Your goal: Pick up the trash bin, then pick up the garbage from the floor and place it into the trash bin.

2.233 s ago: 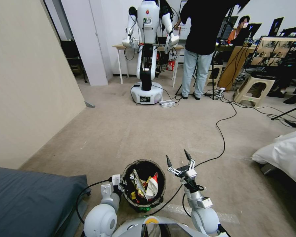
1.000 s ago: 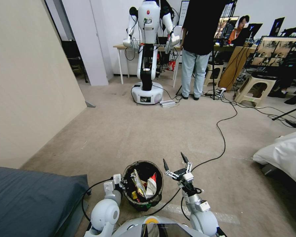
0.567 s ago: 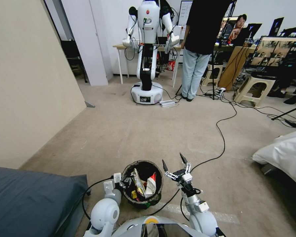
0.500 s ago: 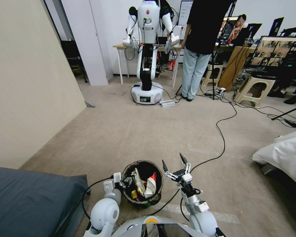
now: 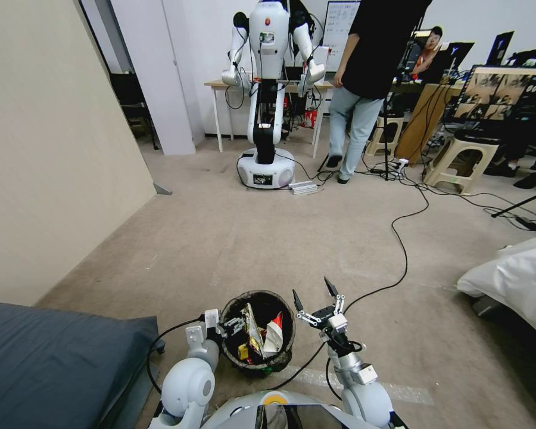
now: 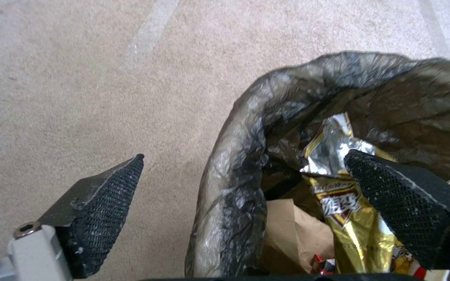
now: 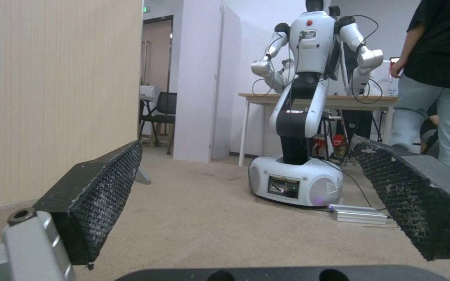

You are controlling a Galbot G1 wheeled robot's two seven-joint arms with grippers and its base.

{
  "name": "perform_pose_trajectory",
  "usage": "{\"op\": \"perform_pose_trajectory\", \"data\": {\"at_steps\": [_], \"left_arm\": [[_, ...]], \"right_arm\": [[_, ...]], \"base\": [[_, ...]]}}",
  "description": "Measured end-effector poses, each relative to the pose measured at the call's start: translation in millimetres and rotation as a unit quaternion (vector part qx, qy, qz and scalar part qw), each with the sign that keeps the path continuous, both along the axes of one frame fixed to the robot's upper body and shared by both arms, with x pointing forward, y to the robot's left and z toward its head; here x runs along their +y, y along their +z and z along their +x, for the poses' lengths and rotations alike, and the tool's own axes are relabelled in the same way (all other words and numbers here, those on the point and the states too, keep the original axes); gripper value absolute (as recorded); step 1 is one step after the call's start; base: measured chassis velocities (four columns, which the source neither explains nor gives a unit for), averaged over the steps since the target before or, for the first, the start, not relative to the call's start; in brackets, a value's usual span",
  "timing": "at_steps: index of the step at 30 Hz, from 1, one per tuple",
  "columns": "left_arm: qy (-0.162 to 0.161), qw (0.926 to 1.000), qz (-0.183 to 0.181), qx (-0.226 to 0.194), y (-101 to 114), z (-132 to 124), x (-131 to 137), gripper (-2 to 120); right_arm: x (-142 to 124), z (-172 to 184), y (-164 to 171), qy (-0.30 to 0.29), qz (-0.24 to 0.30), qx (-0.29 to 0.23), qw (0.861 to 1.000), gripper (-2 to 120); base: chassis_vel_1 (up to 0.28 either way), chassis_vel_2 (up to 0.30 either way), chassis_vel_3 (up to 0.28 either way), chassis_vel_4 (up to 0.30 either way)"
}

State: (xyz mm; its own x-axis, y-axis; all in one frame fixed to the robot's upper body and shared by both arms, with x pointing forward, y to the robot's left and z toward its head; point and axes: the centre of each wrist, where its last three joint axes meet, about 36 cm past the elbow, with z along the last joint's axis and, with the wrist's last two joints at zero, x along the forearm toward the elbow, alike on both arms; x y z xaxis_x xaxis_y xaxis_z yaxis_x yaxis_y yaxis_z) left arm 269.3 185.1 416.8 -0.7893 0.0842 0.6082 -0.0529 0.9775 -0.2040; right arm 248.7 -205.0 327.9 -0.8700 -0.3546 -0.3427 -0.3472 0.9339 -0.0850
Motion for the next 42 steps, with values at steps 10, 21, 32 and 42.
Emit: {"op": "perform_pose_trajectory", "data": {"at_steps": [10,21,32,42], "left_arm": [[-0.004,0.9991,0.020,-0.037,15,-8,-2,99],[-0.010,0.9796,0.089,-0.180,34,-19,-4,99],[-0.018,0.9347,0.140,-0.326,18,-22,-7,100],[-0.025,0.9173,0.160,-0.364,7,-23,-8,100]], "right_arm": [[0,1,0,-0.001,0.001,-0.001,1.000,100],[3,1,0,-0.020,0.004,0.000,1.000,100],[16,-3,30,-0.126,0.013,0.032,0.991,100],[25,-7,31,-0.160,0.004,0.050,0.986,100]], "base": [[0.000,0.000,0.000,0.000],[0.000,0.000,0.000,0.000],[0.000,0.000,0.000,0.000],[0.000,0.000,0.000,0.000]]}}
